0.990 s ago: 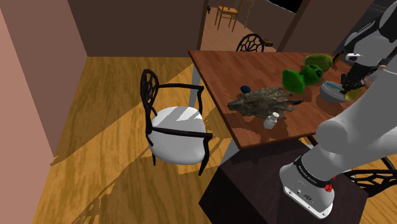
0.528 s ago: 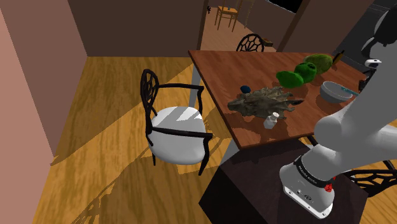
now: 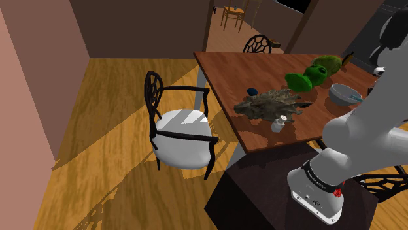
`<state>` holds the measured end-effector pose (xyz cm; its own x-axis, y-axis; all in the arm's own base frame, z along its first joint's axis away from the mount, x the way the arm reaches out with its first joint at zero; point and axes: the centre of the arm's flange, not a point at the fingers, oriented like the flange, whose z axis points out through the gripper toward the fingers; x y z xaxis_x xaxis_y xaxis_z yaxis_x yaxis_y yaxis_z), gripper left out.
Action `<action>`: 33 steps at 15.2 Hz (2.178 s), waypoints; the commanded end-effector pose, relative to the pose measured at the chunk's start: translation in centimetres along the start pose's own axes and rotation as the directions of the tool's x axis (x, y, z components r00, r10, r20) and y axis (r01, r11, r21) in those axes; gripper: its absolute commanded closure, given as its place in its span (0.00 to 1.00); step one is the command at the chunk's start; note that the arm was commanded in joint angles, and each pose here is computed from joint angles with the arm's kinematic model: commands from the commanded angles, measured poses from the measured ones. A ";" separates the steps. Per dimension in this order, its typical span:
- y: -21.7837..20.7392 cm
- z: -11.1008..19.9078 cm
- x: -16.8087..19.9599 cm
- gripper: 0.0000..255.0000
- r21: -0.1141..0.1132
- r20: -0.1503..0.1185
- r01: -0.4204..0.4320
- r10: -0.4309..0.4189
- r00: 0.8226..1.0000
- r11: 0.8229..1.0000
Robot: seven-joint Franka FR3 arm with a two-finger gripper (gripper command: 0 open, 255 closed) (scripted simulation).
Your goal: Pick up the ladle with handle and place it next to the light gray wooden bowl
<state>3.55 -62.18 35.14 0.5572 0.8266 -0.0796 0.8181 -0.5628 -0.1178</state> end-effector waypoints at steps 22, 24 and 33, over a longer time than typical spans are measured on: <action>1.4 11.4 0.9 1.00 0.000 0.000 0.000 0.000 1.000 1.000; 1.4 11.4 0.9 1.00 0.000 0.000 0.000 0.000 1.000 1.000; 1.4 11.4 0.9 0.00 0.000 0.000 0.000 0.000 1.000 1.000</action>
<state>3.55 -62.25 23.65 0.5572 0.8265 -0.0799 0.8181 -0.5630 -0.1175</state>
